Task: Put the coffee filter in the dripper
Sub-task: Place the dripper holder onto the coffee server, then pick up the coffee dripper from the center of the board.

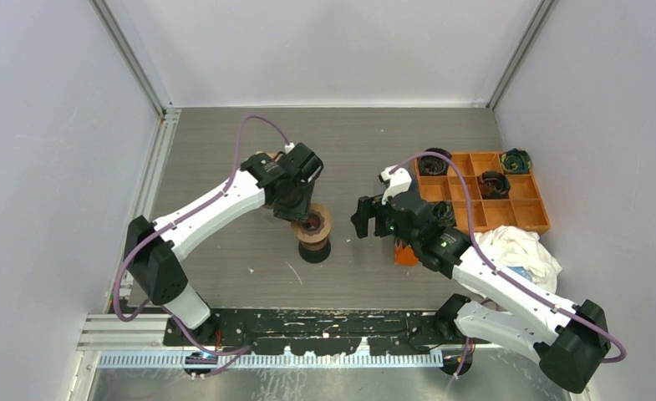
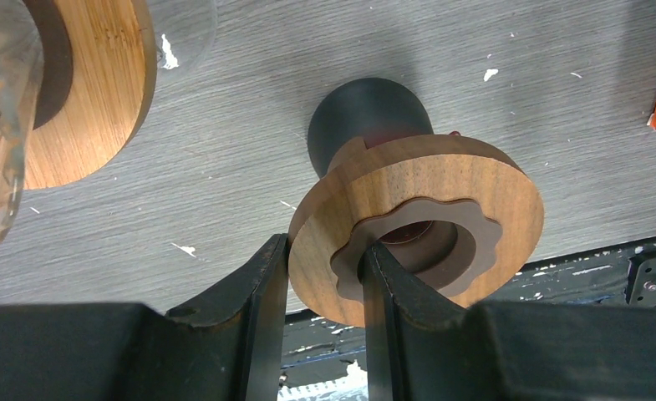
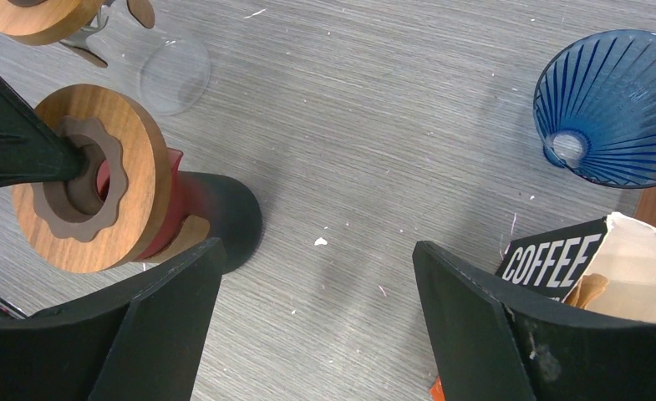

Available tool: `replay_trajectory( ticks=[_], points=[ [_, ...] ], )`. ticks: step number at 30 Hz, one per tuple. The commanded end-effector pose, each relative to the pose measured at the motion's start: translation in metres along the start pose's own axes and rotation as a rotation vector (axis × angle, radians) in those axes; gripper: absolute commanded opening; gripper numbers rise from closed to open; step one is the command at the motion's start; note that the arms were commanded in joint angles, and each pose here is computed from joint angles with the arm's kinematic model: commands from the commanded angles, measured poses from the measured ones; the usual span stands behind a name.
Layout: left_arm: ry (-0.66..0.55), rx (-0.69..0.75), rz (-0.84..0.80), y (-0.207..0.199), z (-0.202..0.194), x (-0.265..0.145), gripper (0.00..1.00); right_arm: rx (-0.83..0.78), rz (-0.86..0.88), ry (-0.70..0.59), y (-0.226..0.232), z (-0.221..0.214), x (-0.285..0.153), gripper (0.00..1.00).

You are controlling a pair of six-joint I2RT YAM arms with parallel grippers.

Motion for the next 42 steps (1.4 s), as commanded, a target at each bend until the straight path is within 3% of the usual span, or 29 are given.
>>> replay_trajectory(
  ticks=[1, 14, 27, 35, 42],
  points=[
    [-0.049, 0.008, -0.069, -0.012, 0.012, -0.009, 0.34, 0.013, -0.005, -0.090, 0.000, 0.019, -0.003, 0.90],
    [-0.038, 0.008, -0.062, -0.011, 0.010, -0.006, 0.51, 0.004, 0.001, -0.087, 0.001, 0.021, -0.004, 0.90],
    [-0.167, -0.012, -0.139, -0.002, 0.013, -0.053, 0.69, -0.090, -0.020, -0.035, 0.000, 0.043, -0.004, 0.90],
    [-0.268, -0.039, -0.173, 0.024, 0.011, -0.086, 0.79, -0.146, -0.148, 0.029, -0.020, 0.058, 0.011, 0.91],
    [-0.367, -0.127, -0.165, 0.070, 0.003, -0.101, 0.87, -0.158, -0.272, 0.104, -0.051, 0.062, 0.033, 0.89]
  ],
)
Point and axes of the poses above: each gripper's point midway between its finger pads, its own x axis out along the fingers, its own y axis along the line the jaws close on, z = x × y, the point moved 6 cm from there along -x, back along the fingers, and after that the axes turned 9 degrees about -x, right-handed, at the moved point
